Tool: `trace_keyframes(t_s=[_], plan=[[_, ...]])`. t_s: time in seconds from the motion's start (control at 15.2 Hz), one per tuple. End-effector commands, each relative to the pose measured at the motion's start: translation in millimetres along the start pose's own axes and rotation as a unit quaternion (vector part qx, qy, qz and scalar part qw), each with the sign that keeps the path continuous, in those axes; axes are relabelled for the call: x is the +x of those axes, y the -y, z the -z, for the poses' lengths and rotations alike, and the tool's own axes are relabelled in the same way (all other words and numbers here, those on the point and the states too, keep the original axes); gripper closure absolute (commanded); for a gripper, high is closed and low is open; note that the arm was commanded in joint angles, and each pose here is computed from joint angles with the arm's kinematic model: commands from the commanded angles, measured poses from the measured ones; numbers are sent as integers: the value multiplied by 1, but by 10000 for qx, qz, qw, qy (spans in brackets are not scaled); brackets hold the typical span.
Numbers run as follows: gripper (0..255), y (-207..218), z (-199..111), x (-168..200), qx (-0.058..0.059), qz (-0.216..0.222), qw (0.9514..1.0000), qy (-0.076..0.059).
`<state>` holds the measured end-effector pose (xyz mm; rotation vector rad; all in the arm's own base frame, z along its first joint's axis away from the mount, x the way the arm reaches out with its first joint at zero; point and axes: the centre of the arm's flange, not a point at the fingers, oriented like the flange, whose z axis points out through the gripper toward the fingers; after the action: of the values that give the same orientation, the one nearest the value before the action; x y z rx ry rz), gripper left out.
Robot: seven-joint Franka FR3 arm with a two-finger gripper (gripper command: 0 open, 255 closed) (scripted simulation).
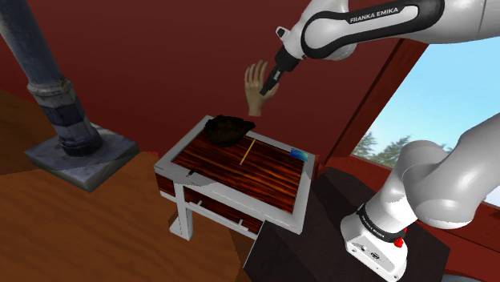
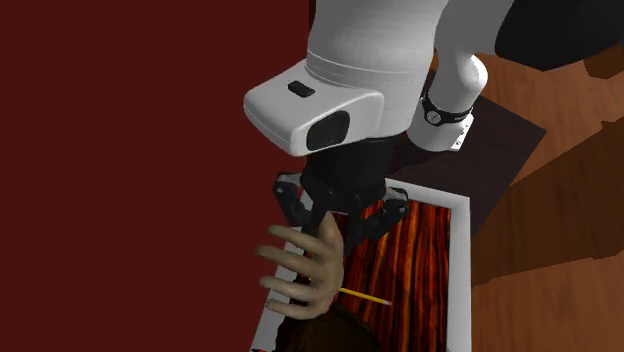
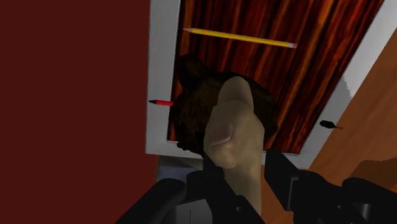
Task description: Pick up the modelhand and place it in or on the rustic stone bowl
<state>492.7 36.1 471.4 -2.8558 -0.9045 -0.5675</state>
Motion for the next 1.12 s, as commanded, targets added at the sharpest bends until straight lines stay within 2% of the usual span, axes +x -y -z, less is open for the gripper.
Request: trace_keyframes(t_s=[0.0, 0.4, 1.06], plan=[[255, 11, -6, 23, 1, -6, 10000, -4], [255, 42, -24, 86, 1, -6, 10000, -4], [255, 43, -73, 67, 1, -6, 10000, -4]])
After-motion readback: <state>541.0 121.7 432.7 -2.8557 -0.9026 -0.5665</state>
